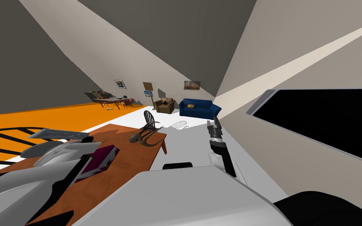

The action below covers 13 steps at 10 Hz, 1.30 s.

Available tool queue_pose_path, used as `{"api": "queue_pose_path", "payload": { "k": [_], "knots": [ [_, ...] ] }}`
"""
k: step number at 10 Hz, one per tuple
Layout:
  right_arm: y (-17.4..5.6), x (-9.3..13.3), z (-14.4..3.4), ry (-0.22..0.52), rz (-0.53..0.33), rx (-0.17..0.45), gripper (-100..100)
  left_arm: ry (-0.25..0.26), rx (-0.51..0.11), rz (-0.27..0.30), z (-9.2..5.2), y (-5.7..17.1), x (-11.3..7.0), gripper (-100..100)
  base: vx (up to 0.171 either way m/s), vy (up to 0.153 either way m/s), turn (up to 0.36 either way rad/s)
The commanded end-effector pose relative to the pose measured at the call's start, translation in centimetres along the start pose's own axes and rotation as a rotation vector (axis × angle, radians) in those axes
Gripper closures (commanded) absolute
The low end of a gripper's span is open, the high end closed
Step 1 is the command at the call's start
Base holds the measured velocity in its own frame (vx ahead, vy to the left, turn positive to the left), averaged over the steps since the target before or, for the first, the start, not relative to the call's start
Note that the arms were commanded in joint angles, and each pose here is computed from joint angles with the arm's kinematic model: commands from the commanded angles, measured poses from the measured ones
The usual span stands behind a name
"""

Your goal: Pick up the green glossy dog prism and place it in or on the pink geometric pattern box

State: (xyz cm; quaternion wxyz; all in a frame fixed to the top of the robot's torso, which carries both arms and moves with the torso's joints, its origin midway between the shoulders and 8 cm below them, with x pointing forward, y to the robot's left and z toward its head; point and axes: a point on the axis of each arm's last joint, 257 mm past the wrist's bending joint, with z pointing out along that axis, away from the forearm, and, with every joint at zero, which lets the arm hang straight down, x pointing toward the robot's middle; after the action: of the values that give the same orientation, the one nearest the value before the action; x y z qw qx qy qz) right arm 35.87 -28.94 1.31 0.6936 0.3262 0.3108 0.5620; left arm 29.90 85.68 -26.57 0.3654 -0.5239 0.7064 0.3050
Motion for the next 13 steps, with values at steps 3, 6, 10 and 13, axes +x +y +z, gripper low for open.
{"api": "queue_pose_path", "payload": {
  "k": [3,6,10,13],
  "knots": [
    [0.0,0.0,0.0,0.0,0.0,0.0,0,-0.02,0.018,0.008,-0.3,-0.9,-1.0,-100,0.001,-0.001,0.005],
    [0.0,0.0,0.0,0.0,0.0,0.0,0,-0.029,0.029,0.013,-0.3,-1.1,-1.2,-100,0.0,0.0,0.006],
    [0.0,0.0,0.0,0.0,0.0,0.0,0,0.002,-0.013,-0.003,-1.3,-0.4,-3.5,-100,-0.037,0.005,-0.043],
    [0.0,0.0,0.0,0.0,0.0,0.0,0,0.007,-0.02,-0.004,-1.8,-0.5,-4.7,-100,-0.028,0.0,-0.025]
  ]
}}
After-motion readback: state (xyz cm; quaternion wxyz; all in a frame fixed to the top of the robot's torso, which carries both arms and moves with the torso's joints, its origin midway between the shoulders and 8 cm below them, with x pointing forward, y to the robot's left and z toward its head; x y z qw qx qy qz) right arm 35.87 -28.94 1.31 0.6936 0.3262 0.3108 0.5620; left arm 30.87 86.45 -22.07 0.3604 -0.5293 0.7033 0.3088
